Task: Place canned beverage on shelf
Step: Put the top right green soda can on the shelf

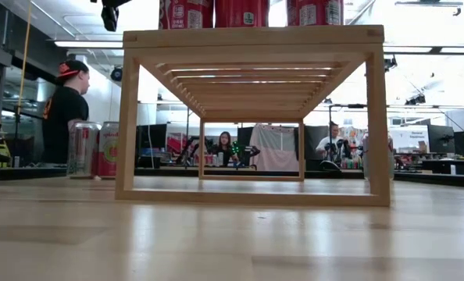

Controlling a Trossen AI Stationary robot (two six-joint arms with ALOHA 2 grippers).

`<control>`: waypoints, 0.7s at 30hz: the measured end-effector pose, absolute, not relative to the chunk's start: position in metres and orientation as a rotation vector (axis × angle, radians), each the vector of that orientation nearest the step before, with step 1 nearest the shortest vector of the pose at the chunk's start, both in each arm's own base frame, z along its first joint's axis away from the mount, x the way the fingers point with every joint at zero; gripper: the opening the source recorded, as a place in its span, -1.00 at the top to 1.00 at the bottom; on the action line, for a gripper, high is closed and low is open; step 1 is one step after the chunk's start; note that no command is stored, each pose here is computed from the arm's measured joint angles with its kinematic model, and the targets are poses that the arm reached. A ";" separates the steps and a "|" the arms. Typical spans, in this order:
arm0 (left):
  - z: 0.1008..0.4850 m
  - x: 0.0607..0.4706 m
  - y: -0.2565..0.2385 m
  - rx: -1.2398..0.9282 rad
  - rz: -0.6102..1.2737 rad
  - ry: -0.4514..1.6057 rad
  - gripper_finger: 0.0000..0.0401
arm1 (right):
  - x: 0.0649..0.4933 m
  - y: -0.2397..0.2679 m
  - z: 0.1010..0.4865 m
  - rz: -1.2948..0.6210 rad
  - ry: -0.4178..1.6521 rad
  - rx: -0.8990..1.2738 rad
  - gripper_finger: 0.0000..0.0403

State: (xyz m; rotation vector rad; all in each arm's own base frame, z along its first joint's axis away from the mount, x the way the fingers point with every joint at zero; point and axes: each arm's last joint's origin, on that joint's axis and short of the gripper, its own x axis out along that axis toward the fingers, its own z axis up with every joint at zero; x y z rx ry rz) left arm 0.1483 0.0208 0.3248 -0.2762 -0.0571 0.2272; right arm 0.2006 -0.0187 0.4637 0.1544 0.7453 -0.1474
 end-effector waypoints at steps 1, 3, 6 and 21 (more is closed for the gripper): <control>0.325 0.148 0.021 -0.276 0.227 -0.057 0.98 | 0.210 -0.015 0.462 -0.124 0.768 0.133 -0.44; 0.325 0.148 0.021 -0.276 0.227 -0.057 0.98 | 0.227 -0.009 0.463 -0.083 0.788 0.098 -0.44; 0.325 0.148 0.021 -0.276 0.227 -0.057 0.98 | 0.248 -0.005 0.458 -0.053 0.854 0.054 -0.44; 0.325 0.148 0.021 -0.283 0.227 -0.057 0.98 | 0.325 0.000 0.401 0.000 1.061 -0.043 -0.44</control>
